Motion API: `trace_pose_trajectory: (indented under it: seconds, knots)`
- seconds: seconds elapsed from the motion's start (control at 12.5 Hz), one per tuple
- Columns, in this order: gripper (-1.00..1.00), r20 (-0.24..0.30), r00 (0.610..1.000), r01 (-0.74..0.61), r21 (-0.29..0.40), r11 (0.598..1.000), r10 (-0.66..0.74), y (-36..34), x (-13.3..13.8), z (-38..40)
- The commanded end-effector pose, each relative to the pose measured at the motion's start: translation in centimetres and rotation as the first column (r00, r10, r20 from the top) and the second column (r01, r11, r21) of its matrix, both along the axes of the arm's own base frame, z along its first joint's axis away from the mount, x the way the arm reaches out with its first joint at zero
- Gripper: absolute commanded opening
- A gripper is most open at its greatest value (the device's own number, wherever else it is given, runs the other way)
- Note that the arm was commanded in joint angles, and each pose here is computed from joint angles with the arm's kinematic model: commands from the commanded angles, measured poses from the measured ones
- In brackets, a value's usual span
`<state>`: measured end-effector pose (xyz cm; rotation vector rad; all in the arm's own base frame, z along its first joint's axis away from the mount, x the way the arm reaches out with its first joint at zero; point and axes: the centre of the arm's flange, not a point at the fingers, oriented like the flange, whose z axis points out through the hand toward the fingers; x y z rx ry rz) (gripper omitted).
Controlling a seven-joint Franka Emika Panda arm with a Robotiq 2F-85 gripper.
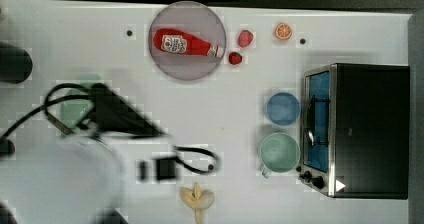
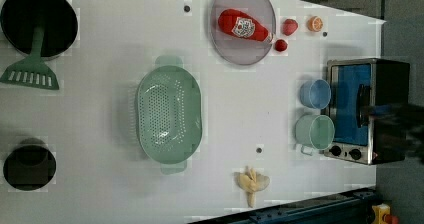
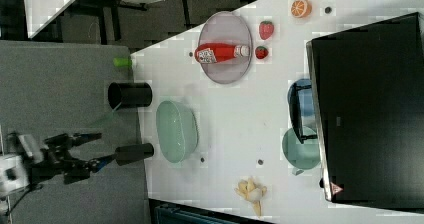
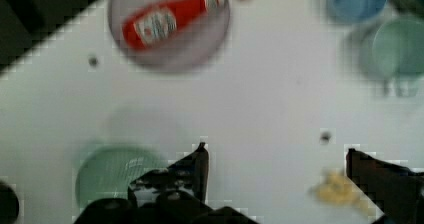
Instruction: Drag strainer left to right.
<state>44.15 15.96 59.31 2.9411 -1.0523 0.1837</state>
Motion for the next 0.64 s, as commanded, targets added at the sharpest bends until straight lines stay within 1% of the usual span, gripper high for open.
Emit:
trace_pose_trajectory:
  seconds: [0.08, 0.16, 0.32, 0.48, 0.64]
  knots:
    - [1.00, -0.117, 0.979, 0.166, -0.022, 0.986, -0.167, 7.2, 0.2, -9.2]
    - [1.00, -0.124, 0.964, 0.235, -0.018, 0.972, -0.235, 9.5, 0.3, -11.4]
    - [1.00, -0.152, 0.918, 0.369, -0.009, 0.929, -0.366, 13.3, 0.4, -16.3]
    - [1.00, -0.181, 0.849, 0.504, -0.003, 0.863, -0.496, 15.5, 0.7, -21.0]
    - [1.00, -0.216, 0.765, 0.623, 0.007, 0.782, -0.607, 16.3, 1.2, -25.4]
